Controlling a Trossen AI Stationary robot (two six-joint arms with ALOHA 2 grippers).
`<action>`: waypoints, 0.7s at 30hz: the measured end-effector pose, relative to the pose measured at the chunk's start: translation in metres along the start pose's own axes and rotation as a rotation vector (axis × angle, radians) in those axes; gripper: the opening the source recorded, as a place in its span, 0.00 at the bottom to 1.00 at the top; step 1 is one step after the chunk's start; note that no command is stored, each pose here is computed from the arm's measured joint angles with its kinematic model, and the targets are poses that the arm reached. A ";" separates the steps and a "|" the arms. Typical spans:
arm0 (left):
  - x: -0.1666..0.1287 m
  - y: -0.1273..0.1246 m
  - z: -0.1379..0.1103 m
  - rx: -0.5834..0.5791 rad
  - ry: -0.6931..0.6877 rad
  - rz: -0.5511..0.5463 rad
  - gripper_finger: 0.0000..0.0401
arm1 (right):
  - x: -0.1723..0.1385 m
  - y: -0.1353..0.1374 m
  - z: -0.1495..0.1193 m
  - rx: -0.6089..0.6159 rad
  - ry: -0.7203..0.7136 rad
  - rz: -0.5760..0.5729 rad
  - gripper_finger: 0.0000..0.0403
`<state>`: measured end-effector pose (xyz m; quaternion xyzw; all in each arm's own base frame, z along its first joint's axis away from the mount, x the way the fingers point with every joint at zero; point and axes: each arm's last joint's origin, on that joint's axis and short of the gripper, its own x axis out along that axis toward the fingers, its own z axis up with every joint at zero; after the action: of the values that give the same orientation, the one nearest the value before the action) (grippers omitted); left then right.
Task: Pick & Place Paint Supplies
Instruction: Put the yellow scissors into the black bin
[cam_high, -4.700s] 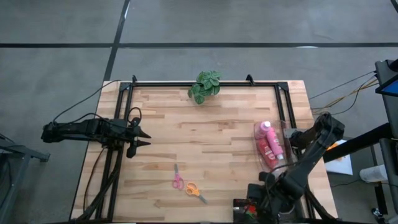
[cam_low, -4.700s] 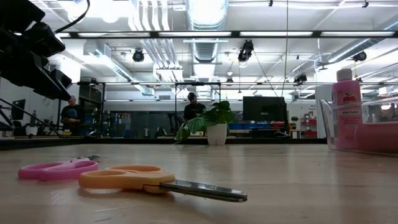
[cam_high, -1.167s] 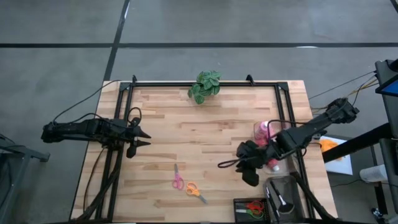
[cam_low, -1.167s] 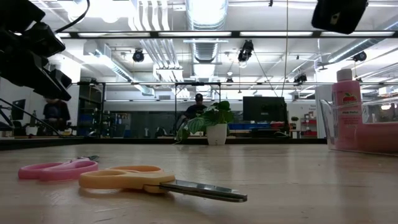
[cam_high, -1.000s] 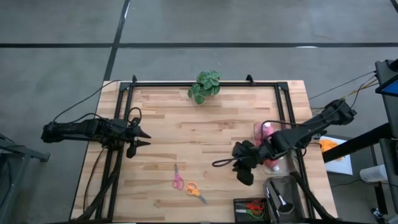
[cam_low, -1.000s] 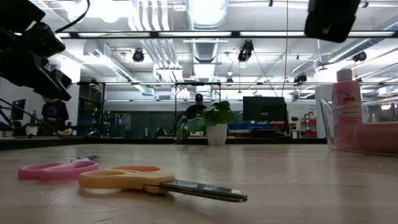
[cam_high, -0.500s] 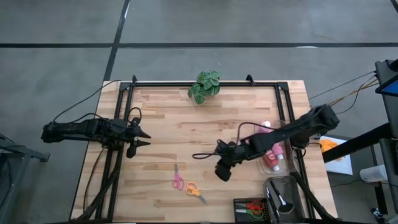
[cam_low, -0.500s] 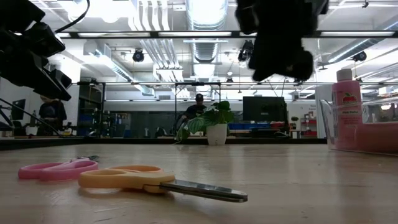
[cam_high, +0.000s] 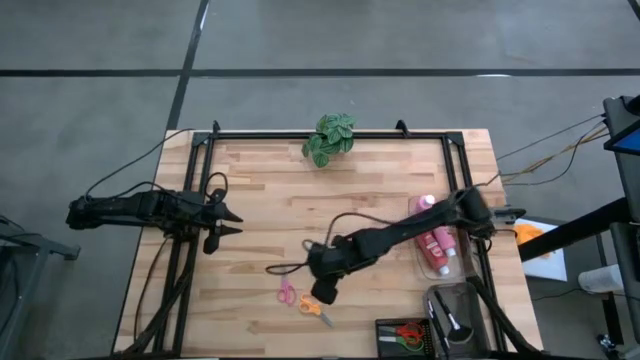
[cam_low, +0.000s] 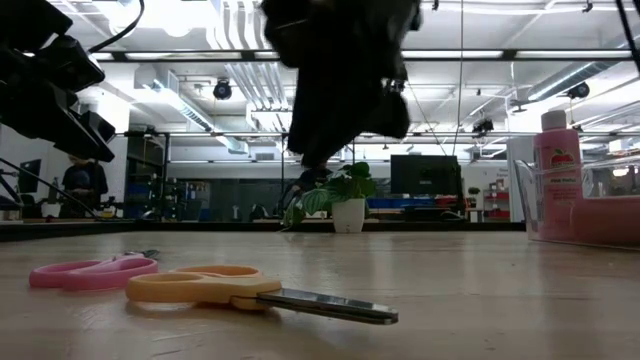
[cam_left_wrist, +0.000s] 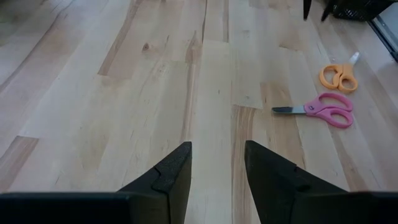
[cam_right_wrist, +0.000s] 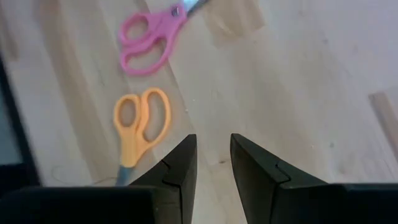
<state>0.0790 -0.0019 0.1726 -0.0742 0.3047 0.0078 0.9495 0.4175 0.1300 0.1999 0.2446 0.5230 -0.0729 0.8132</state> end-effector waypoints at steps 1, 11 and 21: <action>0.000 0.000 0.000 0.000 0.000 0.000 0.37 | 0.007 0.003 0.002 -0.018 0.020 -0.018 0.24; 0.000 0.000 0.000 0.000 0.000 0.000 0.37 | 0.045 0.033 0.023 -0.152 0.100 -0.016 0.24; 0.000 0.000 0.000 0.000 0.000 0.000 0.37 | 0.075 0.043 0.013 -0.214 0.143 -0.052 0.24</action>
<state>0.0790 -0.0019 0.1727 -0.0742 0.3047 0.0077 0.9495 0.4774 0.1719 0.1520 0.1474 0.5905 -0.0201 0.7932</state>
